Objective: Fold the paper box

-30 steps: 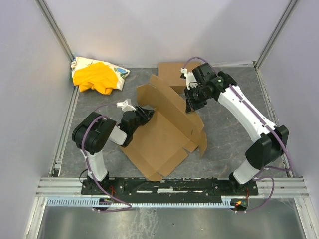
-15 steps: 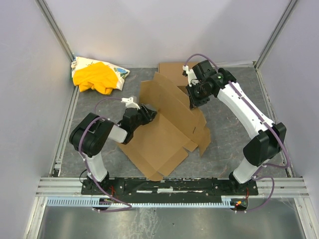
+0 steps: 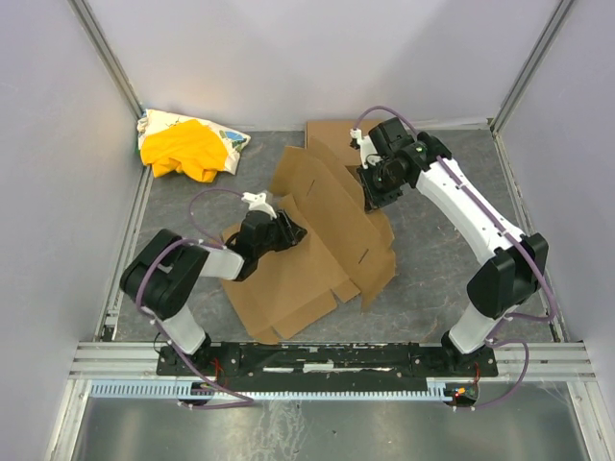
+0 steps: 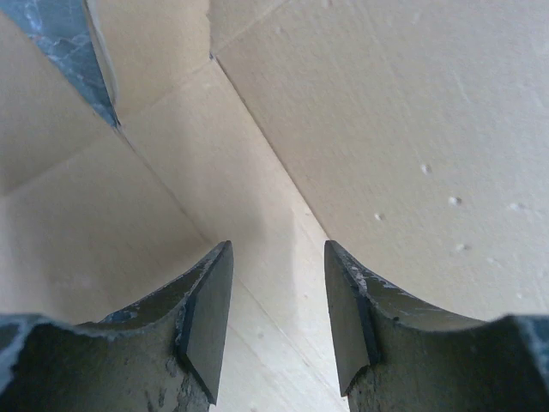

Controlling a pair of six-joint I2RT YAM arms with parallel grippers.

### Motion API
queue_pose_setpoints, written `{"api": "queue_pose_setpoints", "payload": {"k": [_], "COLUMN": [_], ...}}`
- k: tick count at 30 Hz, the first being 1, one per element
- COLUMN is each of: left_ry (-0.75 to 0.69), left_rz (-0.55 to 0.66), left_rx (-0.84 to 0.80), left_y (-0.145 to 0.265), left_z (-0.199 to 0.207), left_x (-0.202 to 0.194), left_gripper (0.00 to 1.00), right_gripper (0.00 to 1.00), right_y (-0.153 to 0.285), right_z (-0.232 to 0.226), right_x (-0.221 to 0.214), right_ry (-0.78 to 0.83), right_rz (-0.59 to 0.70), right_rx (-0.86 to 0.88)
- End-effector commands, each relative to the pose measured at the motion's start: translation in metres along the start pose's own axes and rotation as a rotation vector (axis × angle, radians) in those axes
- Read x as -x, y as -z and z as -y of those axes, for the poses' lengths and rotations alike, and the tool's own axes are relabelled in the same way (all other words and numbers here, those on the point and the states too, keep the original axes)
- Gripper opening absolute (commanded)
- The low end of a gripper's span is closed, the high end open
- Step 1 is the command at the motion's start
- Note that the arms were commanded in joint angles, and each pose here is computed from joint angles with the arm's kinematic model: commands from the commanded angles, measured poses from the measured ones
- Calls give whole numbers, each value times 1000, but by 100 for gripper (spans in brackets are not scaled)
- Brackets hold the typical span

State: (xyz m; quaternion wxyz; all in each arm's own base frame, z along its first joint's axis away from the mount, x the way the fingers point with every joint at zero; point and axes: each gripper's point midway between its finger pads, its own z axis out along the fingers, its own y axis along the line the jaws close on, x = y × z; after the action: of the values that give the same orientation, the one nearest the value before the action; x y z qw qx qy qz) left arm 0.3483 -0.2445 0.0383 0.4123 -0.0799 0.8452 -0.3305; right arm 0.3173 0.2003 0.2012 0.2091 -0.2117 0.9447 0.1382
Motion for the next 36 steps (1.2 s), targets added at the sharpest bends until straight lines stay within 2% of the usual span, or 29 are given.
{"api": "queue_pose_setpoints", "payload": {"k": [1, 8, 17, 22, 29, 36], "left_ry": [-46, -78, -64, -146, -318, -531], "left_rz": [63, 233, 417, 498, 538, 574], "left_rx": [-2, -94, -40, -18, 56, -67], "left_y": [28, 94, 148, 155, 146, 151], "left_z": [16, 56, 42, 55, 79, 127], "left_x": [24, 75, 98, 130, 178, 204], "left_gripper": [55, 59, 60, 64, 72, 75], "right_gripper": [3, 2, 2, 2, 2, 2], "right_y": [-1, 7, 24, 38, 73, 73], "right_z": [-4, 2, 37, 32, 12, 11], "right_x": [3, 5, 2, 1, -1, -3], "right_ry": [-6, 10, 107, 251, 595, 665], "right_rz": [22, 55, 86, 182, 446, 359], "right_rx": [6, -26, -225, -203, -122, -101]}}
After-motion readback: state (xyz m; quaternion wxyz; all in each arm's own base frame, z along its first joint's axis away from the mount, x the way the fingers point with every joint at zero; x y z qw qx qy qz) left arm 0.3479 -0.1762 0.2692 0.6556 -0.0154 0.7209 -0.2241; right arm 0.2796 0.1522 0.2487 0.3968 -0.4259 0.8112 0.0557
